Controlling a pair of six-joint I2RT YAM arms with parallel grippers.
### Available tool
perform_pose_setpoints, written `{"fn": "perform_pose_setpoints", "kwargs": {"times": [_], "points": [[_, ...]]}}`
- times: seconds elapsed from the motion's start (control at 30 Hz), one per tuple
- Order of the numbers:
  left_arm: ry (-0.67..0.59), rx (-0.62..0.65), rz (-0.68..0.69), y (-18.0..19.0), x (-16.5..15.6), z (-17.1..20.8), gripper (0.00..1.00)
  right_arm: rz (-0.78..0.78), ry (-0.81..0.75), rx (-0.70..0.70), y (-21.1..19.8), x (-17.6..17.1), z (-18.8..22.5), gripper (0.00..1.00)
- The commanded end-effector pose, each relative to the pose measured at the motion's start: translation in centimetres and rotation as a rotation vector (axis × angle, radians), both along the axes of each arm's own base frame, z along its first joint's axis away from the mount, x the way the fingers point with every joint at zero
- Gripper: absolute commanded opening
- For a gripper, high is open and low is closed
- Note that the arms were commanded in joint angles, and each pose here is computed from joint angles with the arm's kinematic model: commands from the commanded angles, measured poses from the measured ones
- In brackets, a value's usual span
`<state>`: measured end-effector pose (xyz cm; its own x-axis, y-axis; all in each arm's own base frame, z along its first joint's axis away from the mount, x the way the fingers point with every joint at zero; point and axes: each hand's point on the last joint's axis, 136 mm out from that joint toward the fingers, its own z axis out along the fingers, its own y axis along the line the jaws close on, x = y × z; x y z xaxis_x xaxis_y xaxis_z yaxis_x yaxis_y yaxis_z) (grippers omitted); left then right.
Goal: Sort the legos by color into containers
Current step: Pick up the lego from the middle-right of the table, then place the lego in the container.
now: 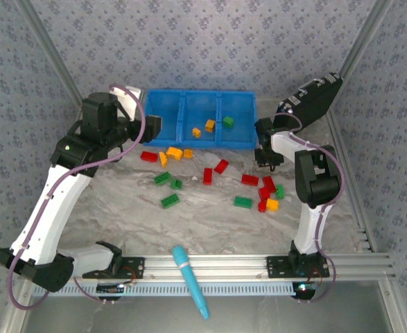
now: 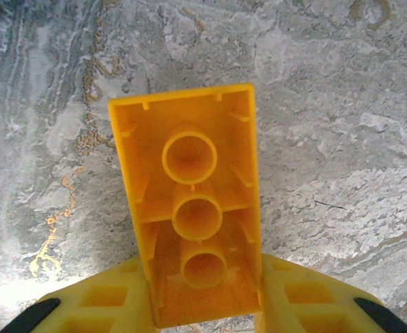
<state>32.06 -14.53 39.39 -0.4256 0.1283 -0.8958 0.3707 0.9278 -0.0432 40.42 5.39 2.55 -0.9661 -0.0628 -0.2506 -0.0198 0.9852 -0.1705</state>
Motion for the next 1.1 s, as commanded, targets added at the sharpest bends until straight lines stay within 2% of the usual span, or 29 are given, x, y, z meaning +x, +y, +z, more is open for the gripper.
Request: {"fn": "perform_pose_setpoints", "kwargs": {"times": [0.0, 0.3, 0.5, 0.8, 1.07], "points": [[-0.027, 0.005, 0.001, 0.5, -0.3, 0.7, 0.82, -0.004, -0.005, -0.018, -0.7, -0.3, 1.3, 0.31], [-0.035, 0.001, -0.006, 0.5, -0.6, 0.7, 0.82, 0.014, -0.053, -0.023, 0.0, -1.5, 4.8, 0.28], [-0.059, 0.003, -0.008, 0.8, -1.2, 1.3, 0.83, 0.053, -0.158, -0.027, 1.8, -2.1, 10.5, 0.28], [-0.097, 0.028, -0.065, 1.3, -3.7, 1.9, 0.83, 0.163, -0.366, 0.082, 8.3, 2.1, 18.9, 0.29], [-0.068, 0.105, -0.051, 2.9, -5.6, -0.2, 0.85, 0.295, -0.412, 0.132, 16.4, 7.3, 19.9, 0.3]]}}
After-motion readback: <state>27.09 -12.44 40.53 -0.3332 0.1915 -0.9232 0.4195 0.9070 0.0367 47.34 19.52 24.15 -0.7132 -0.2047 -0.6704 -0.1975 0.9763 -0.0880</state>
